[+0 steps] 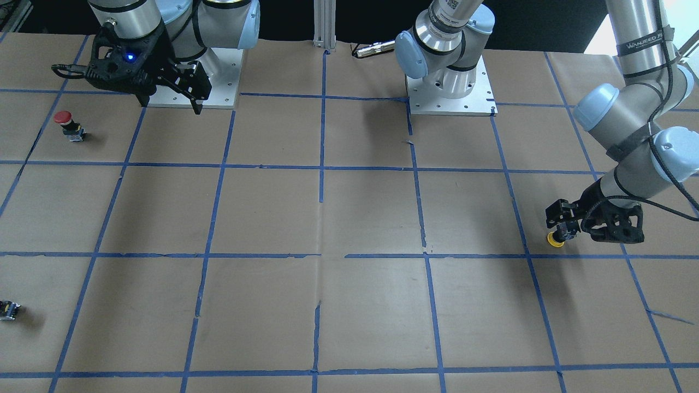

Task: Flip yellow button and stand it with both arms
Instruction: 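Lower the left gripper over the yellow button and close on it, then lift the yellow button with the left gripper and carry it toward the right gripper, then hold the button up with the left gripper while the right gripper approaches its yellow cap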

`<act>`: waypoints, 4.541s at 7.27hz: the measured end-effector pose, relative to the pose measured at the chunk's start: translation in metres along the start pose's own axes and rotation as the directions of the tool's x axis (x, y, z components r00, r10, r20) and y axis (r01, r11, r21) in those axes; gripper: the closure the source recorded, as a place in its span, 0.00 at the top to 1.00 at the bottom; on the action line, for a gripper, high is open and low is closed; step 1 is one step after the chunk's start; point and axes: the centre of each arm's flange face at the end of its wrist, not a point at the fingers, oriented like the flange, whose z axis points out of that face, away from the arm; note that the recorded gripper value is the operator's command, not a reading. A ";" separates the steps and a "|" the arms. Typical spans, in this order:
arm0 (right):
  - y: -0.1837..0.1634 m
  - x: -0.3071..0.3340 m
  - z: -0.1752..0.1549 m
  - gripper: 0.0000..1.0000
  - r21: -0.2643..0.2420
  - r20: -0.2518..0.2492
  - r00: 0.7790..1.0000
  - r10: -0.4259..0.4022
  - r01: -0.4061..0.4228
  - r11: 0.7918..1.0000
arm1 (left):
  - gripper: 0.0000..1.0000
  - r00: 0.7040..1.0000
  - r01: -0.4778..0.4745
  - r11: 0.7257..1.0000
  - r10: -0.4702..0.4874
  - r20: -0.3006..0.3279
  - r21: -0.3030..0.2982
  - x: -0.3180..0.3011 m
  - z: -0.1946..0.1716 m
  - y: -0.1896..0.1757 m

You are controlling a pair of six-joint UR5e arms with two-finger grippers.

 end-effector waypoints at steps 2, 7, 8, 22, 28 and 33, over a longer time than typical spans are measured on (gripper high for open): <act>0.000 0.000 -0.001 1.00 0.001 0.001 1.000 0.003 -0.003 1.000 | 0.15 1.000 -0.020 1.000 0.020 0.008 0.012 0.003 -0.007 -0.004; 0.000 -0.002 -0.006 1.00 0.022 0.019 1.000 0.007 -0.008 1.000 | 0.14 0.966 -0.060 0.994 0.080 -0.244 0.089 0.088 -0.037 -0.011; -0.002 -0.001 -0.008 1.00 0.026 0.022 1.000 0.006 -0.007 1.000 | 0.14 0.922 -0.046 0.996 0.073 -0.379 0.082 0.117 -0.035 -0.009; -0.049 0.022 -0.051 1.00 -0.421 0.632 0.449 0.631 -0.485 0.766 | 0.11 -0.397 0.183 0.978 0.163 -0.903 0.096 0.434 -0.082 0.043; -0.043 -0.007 -0.081 0.91 -0.410 0.696 0.424 0.580 -0.428 0.805 | 0.14 -0.408 0.151 0.977 0.199 -0.891 0.149 0.451 -0.100 0.031; -0.044 -0.007 -0.075 0.18 -0.420 0.685 0.428 0.589 -0.428 0.800 | 0.25 -0.408 0.150 0.977 0.199 -0.891 0.150 0.452 -0.099 0.031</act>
